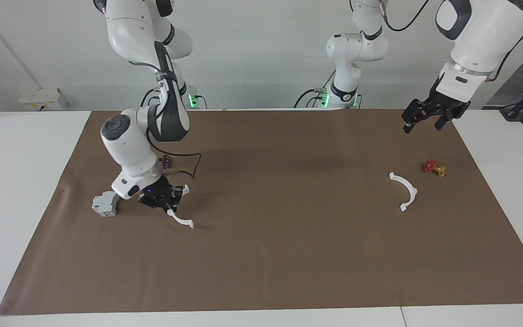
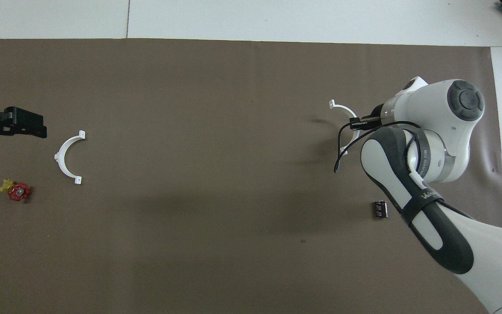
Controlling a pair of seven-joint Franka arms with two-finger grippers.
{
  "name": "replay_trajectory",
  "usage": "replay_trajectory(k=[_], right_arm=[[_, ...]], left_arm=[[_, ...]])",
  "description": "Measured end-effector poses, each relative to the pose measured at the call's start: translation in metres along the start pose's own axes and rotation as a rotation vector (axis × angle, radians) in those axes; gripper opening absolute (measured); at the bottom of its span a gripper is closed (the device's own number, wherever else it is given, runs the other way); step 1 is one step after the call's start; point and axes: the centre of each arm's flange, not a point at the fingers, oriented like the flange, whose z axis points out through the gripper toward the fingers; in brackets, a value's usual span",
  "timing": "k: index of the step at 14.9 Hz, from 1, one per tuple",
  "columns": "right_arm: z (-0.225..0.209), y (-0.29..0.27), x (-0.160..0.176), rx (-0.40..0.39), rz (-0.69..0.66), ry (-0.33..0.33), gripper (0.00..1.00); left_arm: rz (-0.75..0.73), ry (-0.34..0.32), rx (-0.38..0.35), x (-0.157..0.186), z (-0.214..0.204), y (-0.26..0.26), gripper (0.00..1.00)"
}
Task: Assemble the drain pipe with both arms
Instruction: 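Carry the half-ring with the right gripper toward the table center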
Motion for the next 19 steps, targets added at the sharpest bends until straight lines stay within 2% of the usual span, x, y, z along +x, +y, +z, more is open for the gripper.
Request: replay_trajectory(k=[6,9,13,19], right_arm=[[0.012,-0.144,-0.041,-0.007,0.120,-0.023,0.21],[0.032,-0.193,-0.066,-0.072,0.132,-0.025,0.21],[0.050,-0.228,-0.078,-0.088,0.178,-0.025,0.21],[0.062,-0.239,-0.082,-0.088,0.184,-0.024,0.21]], left_arm=[[0.000,-0.001,0.000,0.000,0.000,0.000,1.00],[0.000,-0.001,0.000,0.000,0.001,0.000,1.00],[0.000,-0.001,0.000,0.000,0.000,0.000,1.00],[0.000,-0.003,0.000,0.000,0.001,0.000,1.00]])
